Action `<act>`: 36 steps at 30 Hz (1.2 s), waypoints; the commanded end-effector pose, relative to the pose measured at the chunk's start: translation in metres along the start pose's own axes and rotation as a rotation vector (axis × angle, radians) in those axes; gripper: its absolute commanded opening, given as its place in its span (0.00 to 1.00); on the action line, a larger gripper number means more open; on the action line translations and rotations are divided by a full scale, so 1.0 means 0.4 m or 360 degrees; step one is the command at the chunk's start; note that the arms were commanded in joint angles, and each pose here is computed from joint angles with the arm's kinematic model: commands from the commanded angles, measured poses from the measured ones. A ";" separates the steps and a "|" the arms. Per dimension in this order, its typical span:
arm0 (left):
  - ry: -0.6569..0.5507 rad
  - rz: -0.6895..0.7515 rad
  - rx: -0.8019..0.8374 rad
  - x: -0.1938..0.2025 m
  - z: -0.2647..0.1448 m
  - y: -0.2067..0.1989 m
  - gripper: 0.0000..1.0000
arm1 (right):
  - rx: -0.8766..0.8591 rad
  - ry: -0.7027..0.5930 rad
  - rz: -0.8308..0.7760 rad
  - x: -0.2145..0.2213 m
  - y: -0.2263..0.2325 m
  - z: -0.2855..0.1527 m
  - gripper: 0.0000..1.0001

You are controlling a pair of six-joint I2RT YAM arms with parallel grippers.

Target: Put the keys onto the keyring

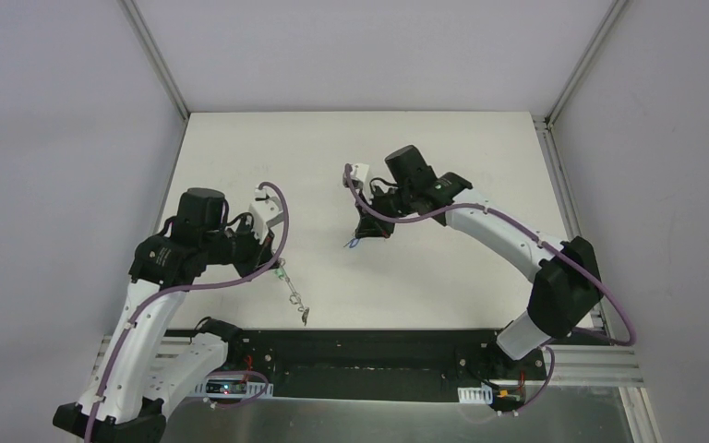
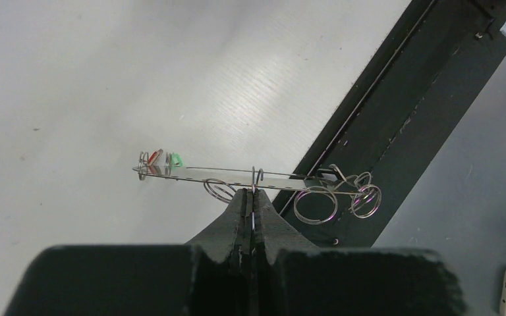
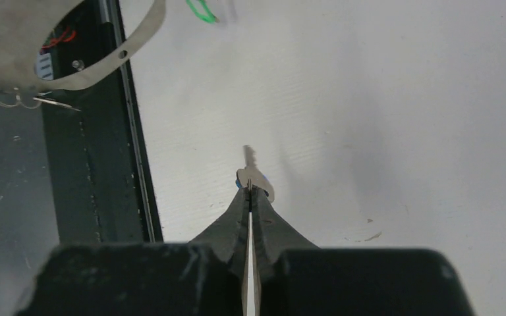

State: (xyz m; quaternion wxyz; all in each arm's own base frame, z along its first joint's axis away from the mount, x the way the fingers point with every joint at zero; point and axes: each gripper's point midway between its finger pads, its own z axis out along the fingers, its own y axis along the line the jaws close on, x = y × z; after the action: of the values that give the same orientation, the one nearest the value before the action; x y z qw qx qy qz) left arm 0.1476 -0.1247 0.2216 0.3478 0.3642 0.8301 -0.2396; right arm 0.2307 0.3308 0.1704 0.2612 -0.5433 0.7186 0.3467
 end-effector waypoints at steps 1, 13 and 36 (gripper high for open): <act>-0.0119 0.0062 0.0098 -0.083 -0.015 -0.023 0.00 | -0.0226 -0.0168 0.0005 -0.083 0.104 -0.067 0.00; -0.0226 0.0112 0.0179 -0.240 0.000 -0.036 0.00 | -0.0356 -0.0391 0.0038 -0.266 0.183 -0.179 0.00; -0.0352 0.0253 0.0221 -0.336 0.052 -0.084 0.00 | -0.0633 -0.0517 0.0211 -0.278 0.223 -0.219 0.00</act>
State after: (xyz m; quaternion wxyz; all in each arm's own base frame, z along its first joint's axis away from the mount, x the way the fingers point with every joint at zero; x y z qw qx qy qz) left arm 0.1944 -0.2125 0.3038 0.3934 0.4232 0.7586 -0.3010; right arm 0.1917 0.3471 0.3048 0.2339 -0.4602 0.6590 0.5470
